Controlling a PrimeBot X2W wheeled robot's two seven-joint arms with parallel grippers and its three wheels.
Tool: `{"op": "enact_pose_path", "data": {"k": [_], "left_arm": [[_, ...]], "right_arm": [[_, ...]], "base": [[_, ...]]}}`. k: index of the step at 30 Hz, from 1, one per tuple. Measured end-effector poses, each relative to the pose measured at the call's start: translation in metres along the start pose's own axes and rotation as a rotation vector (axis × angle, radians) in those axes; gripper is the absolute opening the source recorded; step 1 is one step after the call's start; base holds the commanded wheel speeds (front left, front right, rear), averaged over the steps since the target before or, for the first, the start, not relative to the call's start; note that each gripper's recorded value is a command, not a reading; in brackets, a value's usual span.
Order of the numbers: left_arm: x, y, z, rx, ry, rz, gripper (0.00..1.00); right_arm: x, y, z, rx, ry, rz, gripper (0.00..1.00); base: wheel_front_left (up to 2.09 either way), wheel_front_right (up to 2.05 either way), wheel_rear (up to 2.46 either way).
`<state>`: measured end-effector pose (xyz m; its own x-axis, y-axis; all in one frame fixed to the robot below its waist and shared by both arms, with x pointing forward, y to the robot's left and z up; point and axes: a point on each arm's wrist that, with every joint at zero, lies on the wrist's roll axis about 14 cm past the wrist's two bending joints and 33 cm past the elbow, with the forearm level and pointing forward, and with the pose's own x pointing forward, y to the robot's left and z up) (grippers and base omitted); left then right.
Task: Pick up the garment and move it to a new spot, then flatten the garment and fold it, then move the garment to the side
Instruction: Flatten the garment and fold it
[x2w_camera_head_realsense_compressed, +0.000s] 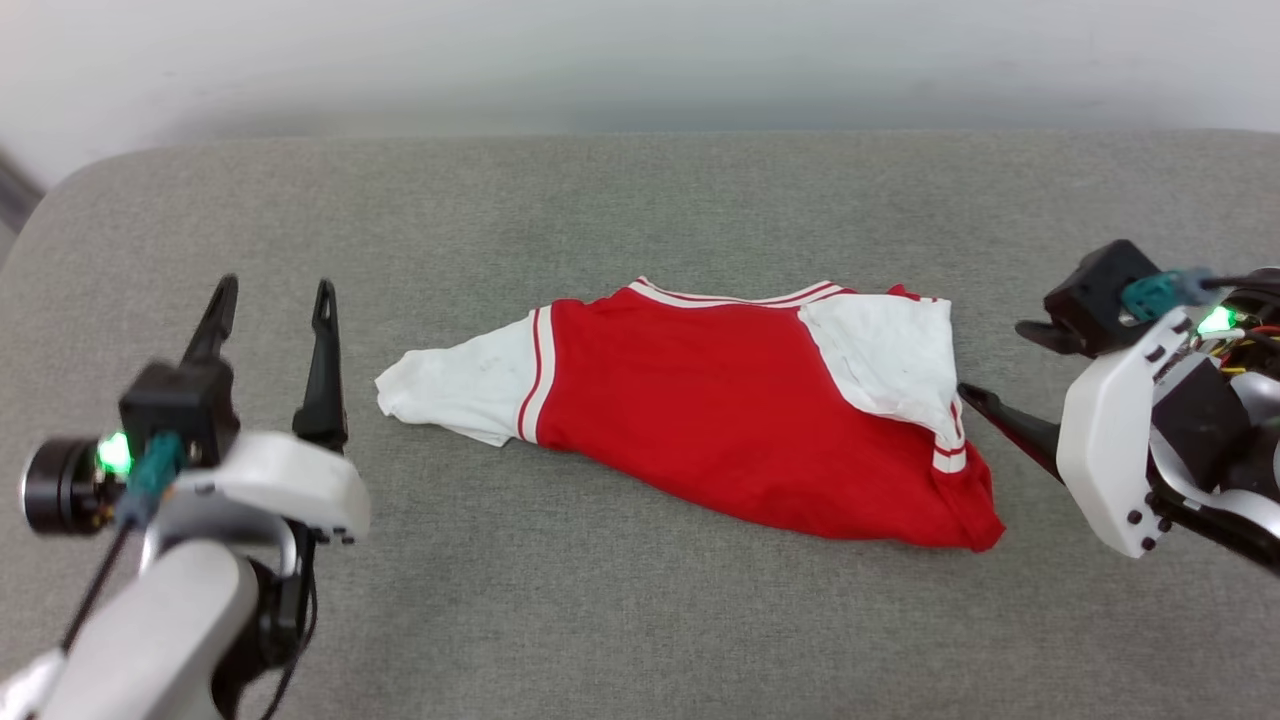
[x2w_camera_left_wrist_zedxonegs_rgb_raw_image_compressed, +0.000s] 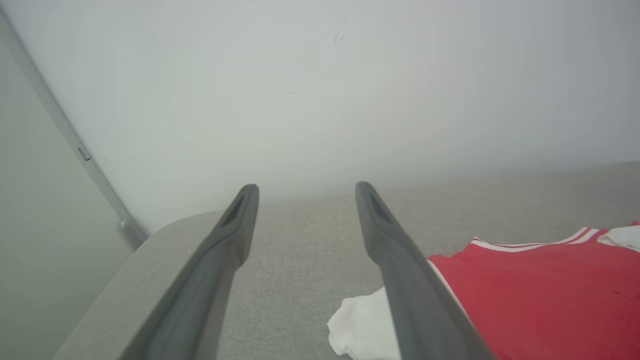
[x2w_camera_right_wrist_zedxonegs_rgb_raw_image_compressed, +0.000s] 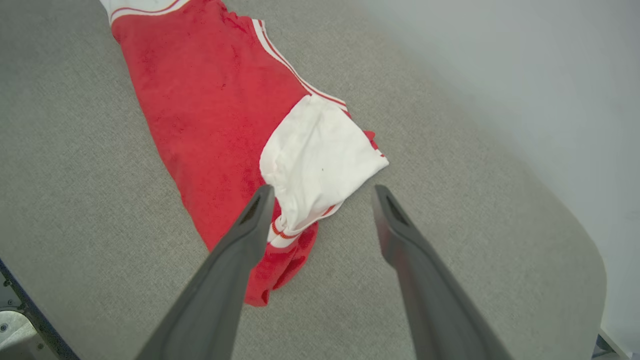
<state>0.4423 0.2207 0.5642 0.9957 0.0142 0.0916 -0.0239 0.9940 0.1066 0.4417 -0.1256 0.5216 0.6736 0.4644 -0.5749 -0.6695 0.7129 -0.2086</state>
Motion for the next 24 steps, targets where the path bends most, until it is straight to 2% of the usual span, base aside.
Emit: {"op": "enact_pose_path", "data": {"k": [5, 10, 17, 22, 23, 24], "left_arm": [[-0.026, 0.007, -0.002, -0.034, -0.039, 0.114, 1.00], [-0.050, 0.008, -0.024, -0.067, -0.004, 0.201, 1.00], [-0.063, 0.009, -0.046, -0.101, 0.040, 0.259, 1.00], [-0.063, 0.008, -0.055, -0.106, 0.054, 0.261, 1.00], [-0.062, 0.006, -0.057, -0.109, 0.055, 0.259, 1.00], [-0.062, 0.005, -0.058, -0.112, 0.057, 0.254, 1.00]], "right_arm": [[0.008, 0.007, -0.026, -0.041, 0.229, 0.079, 1.00], [0.025, 0.014, -0.042, -0.066, 0.359, 0.139, 1.00], [0.060, 0.023, -0.059, -0.095, 0.431, 0.190, 1.00], [0.078, 0.024, -0.068, -0.107, 0.423, 0.200, 1.00], [0.081, 0.025, -0.068, -0.111, 0.410, 0.200, 0.47], [0.082, 0.024, -0.067, -0.110, 0.396, 0.198, 0.00]], "base": [[0.00, 0.00, 0.00], [0.00, 0.00, 0.00], [0.00, 0.00, 0.00], [0.00, 0.00, 0.00], [0.00, 0.00, 0.00], [0.00, 0.00, 0.00]]}}
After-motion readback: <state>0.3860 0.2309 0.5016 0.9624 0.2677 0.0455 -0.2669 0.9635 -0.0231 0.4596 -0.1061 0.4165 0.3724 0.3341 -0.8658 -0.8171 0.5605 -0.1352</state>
